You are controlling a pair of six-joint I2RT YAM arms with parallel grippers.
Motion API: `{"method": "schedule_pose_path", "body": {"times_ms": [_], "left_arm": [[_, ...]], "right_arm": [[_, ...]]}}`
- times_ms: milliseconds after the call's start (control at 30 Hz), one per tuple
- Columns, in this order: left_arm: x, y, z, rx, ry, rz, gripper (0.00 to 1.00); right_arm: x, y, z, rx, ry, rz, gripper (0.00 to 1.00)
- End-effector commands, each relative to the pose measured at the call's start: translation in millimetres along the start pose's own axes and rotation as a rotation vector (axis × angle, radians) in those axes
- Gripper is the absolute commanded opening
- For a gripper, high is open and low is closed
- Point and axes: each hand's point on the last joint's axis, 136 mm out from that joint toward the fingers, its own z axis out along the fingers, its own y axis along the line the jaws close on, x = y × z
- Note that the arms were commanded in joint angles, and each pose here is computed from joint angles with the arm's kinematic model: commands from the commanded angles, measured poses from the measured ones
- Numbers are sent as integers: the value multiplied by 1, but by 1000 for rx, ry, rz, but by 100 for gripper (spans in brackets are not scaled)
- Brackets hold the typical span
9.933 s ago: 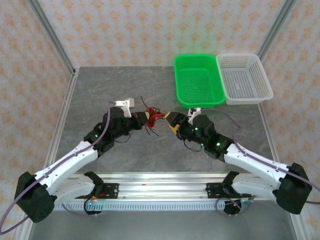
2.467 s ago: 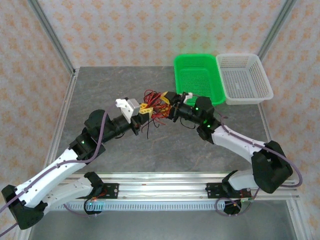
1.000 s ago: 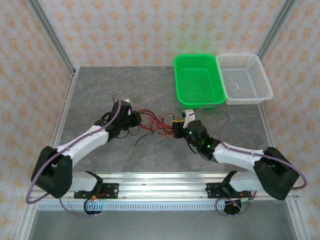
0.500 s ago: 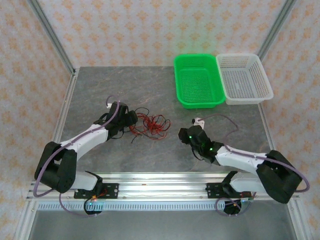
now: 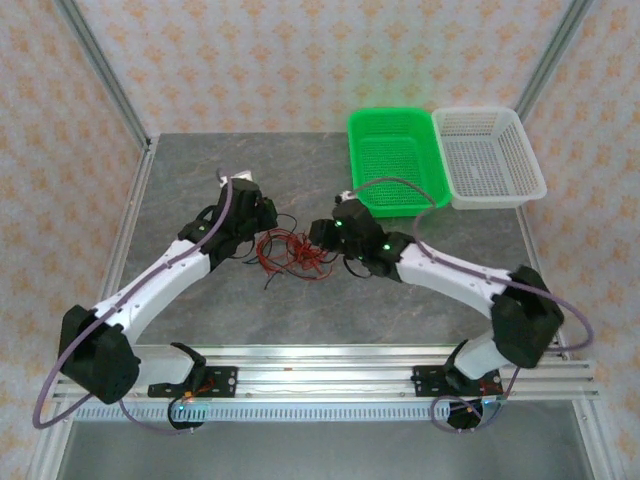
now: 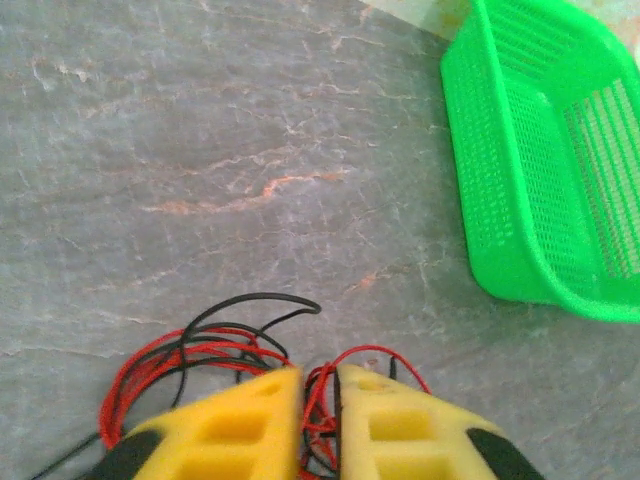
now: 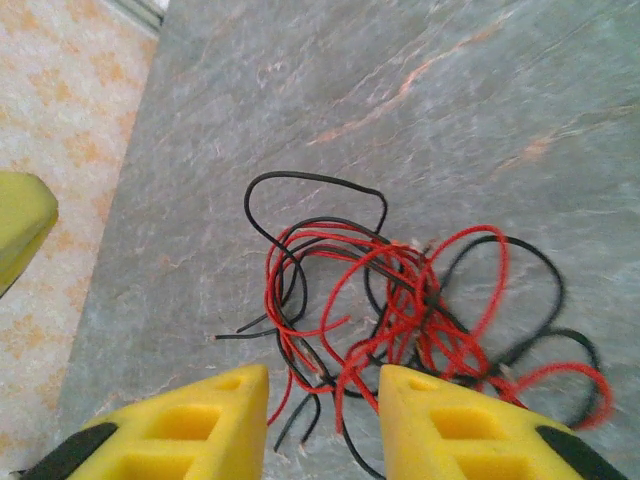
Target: Untangle the cables
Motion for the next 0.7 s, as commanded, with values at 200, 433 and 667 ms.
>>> {"method": "schedule_pose_path", "body": {"times_ms": [200,433,667], "left_arm": [[52,38,91,-92,141,-10,5],[84,66,134,-130,210,-32,4],[125,113,157,-223,267,-74,1]], "right_arm": [[30,-40,75,271,165,-90,45],[68,-99,83,465,226,-120,41],[80,-149,27,614,197,-145,35]]}}
